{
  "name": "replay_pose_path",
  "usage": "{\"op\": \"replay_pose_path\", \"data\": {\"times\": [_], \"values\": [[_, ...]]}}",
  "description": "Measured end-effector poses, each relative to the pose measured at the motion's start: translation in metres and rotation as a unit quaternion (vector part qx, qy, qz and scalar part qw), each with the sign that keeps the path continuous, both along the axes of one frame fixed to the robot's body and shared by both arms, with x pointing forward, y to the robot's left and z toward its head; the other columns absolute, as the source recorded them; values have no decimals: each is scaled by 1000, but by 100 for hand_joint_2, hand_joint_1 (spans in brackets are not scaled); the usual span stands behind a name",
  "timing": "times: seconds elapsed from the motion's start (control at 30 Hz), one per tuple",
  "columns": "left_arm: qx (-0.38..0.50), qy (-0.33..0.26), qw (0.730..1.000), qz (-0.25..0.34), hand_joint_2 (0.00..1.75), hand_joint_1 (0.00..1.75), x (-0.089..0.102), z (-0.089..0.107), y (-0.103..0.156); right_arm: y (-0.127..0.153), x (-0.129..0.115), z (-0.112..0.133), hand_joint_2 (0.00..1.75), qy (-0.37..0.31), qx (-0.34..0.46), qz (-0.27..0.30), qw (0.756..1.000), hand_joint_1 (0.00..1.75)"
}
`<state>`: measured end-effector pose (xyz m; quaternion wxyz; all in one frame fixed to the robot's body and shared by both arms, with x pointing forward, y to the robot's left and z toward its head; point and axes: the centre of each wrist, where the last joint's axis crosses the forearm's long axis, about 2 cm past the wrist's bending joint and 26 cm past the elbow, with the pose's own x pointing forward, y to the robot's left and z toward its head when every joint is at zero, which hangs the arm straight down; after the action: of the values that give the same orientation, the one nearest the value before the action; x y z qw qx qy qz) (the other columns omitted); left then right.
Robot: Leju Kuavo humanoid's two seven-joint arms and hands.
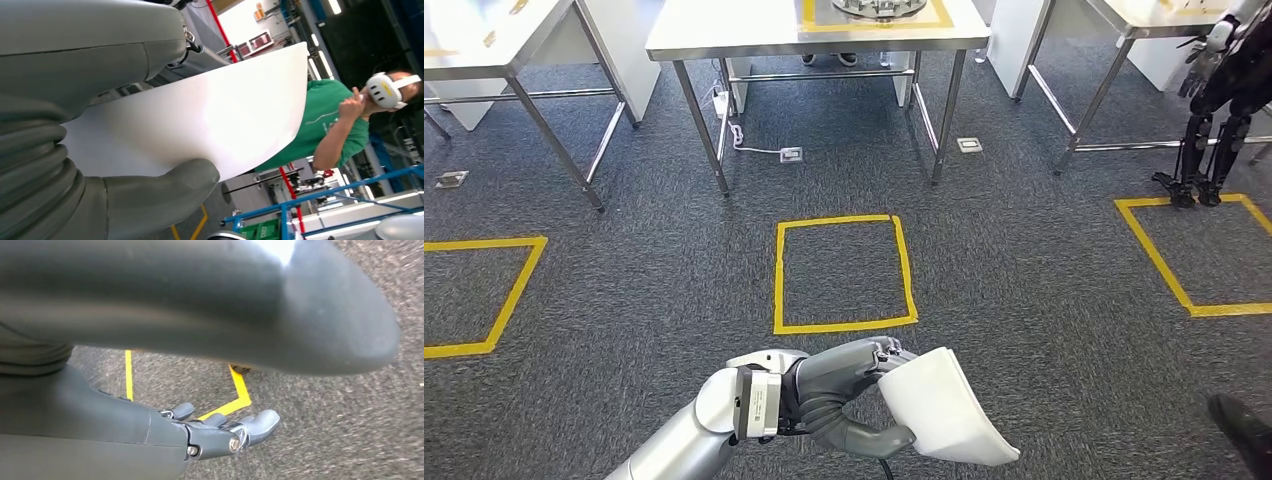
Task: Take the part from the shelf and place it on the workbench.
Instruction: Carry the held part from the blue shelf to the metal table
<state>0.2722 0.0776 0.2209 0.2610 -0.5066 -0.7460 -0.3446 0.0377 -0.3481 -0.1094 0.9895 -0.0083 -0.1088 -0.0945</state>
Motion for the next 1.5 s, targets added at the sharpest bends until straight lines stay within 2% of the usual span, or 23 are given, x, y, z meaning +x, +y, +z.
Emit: {"op": "replay_pose_path", "data": {"times": [1.5], "values": [[1, -1, 1000, -1, 175, 175, 4, 2, -4, 5, -4, -1, 0, 4, 7, 3, 1000, 0]]}}
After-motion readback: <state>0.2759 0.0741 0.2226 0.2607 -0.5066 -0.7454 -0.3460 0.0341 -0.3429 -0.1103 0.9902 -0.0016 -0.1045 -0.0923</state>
